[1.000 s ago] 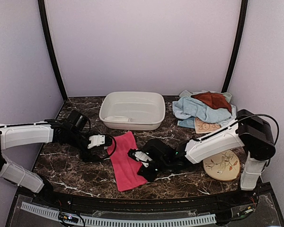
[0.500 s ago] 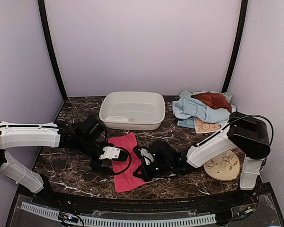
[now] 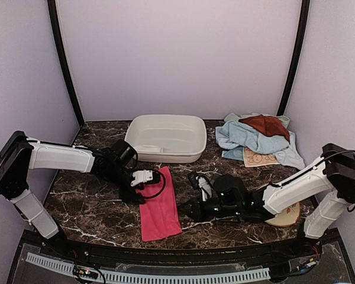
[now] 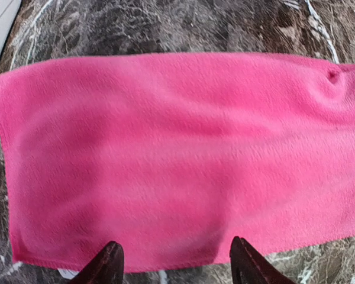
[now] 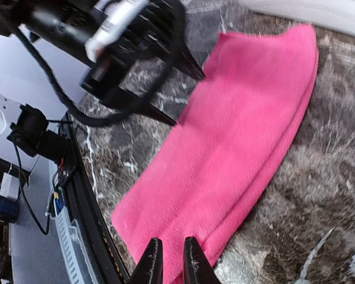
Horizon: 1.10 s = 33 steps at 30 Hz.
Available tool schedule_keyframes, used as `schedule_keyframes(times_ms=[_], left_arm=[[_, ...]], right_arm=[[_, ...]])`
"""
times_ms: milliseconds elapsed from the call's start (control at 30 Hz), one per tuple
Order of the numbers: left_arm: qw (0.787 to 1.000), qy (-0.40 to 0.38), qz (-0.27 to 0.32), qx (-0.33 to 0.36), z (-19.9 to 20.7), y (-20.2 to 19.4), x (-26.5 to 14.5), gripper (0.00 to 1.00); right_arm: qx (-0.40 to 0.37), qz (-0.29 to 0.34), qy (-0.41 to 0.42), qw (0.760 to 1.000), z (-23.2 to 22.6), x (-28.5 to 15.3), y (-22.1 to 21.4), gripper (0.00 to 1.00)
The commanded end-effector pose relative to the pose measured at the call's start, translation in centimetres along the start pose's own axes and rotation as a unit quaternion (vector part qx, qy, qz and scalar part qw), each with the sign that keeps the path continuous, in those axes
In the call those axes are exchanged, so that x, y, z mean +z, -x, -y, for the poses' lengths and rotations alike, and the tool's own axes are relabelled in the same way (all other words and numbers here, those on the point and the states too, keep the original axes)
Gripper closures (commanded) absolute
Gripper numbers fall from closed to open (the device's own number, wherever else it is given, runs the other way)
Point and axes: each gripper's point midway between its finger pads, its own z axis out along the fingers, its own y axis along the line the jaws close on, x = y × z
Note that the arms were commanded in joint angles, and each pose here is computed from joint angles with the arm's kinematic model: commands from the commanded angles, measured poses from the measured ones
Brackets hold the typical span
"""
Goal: Roll the towels
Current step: Smooth out the towel at the center of the board, then roll the towel at the center of the board.
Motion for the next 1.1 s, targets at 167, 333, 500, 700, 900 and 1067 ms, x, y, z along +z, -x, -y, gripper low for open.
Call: schedule_keyframes(times_ms=[167, 333, 500, 700, 900, 1067], left_arm=[[0.999, 0.028, 0.019, -0.025, -3.1, 3.4, 0.7, 0.36], [0.999, 0.019, -0.025, -0.029, -2.9, 0.6, 3.1, 0.35], [0.998, 0.023, -0.063, -0.02, -3.1, -1.6, 4.7, 0.35], [0.996, 0.049, -0.074, -0.001, -4.7, -1.4, 4.8, 0.31], [0.996, 0.069, -0.06, 0.001, -6.9, 0.2, 3.6, 0.25], [0.996, 0.08, -0.034, 0.001, -8.1, 1.9, 1.4, 0.24]], right_arm=[[-0.193, -0.005, 0.032, 0.981, -5.8, 1.9, 1.1, 0.88], [-0.188, -0.074, 0.022, 0.979, -4.3, 4.2, -3.4, 0.93], [-0.167, -0.089, -0.049, 0.981, -1.1, 3.8, -4.1, 0.95], [-0.196, -0.184, -0.14, 0.953, 2.8, 3.3, -7.2, 0.99], [-0.223, -0.18, -0.127, 0.95, 2.0, 2.9, -7.6, 0.96], [-0.231, -0.131, -0.092, 0.96, -1.0, 3.5, -5.5, 0.94]])
